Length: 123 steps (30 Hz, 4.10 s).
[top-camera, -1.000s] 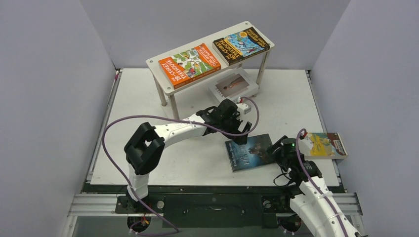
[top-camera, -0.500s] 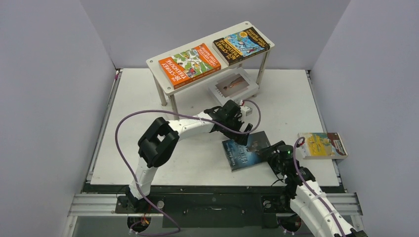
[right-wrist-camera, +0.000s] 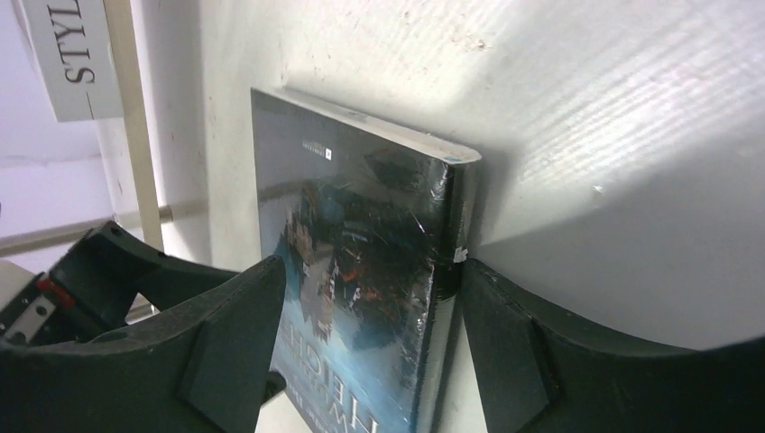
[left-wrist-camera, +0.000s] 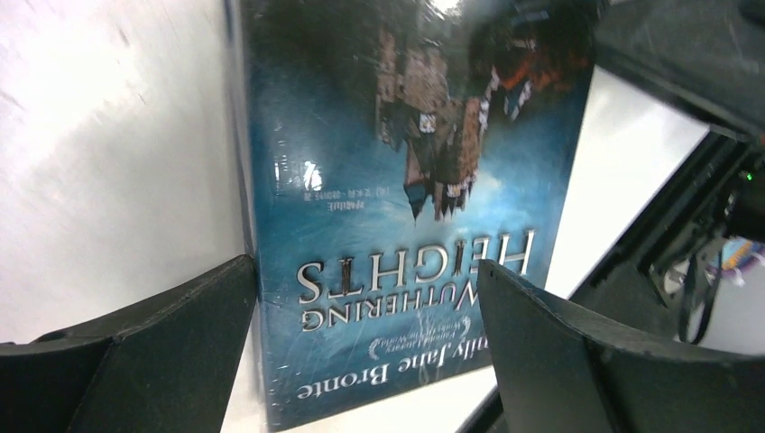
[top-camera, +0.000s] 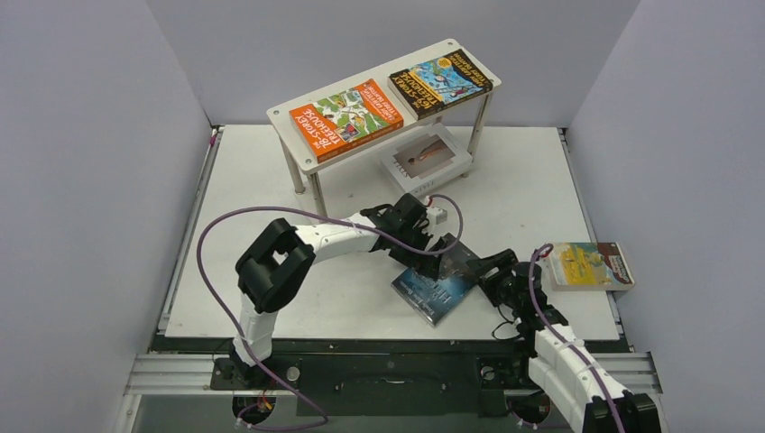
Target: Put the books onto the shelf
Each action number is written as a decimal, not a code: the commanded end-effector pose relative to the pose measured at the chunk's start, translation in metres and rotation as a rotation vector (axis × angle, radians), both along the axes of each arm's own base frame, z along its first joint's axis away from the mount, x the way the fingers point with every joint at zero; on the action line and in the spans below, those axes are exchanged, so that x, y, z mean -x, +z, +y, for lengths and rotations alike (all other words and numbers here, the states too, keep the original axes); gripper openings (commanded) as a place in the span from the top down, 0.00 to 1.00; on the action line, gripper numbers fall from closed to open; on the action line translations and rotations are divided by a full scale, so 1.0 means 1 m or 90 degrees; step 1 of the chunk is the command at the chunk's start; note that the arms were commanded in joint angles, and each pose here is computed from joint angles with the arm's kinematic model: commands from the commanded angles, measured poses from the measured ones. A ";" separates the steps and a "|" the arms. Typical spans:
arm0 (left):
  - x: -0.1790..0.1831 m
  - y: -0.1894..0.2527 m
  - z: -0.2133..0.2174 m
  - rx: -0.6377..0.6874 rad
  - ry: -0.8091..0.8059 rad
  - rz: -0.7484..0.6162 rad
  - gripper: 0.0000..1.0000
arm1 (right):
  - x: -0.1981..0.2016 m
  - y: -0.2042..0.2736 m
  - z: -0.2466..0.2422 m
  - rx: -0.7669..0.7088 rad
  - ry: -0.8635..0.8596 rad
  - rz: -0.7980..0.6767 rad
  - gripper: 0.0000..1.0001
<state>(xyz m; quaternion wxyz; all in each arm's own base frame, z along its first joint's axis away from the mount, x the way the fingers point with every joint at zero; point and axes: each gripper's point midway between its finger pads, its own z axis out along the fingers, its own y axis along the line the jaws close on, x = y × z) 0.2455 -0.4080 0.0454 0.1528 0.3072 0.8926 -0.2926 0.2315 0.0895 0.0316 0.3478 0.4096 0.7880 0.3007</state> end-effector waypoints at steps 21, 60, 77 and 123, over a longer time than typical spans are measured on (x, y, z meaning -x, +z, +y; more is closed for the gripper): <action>0.028 0.011 -0.030 0.116 0.007 0.102 0.14 | 0.040 -0.005 0.070 -0.075 0.281 0.007 0.36; 0.045 0.303 0.149 0.244 0.091 -0.289 0.03 | 0.000 0.156 0.069 -0.044 0.261 -0.218 1.00; 0.030 0.380 0.240 0.279 0.339 -0.443 0.03 | 0.030 0.340 0.099 -0.102 0.396 -0.479 1.00; 0.044 0.343 0.257 0.253 0.367 -0.427 0.04 | -0.252 0.509 0.047 -0.257 -0.102 -0.625 1.00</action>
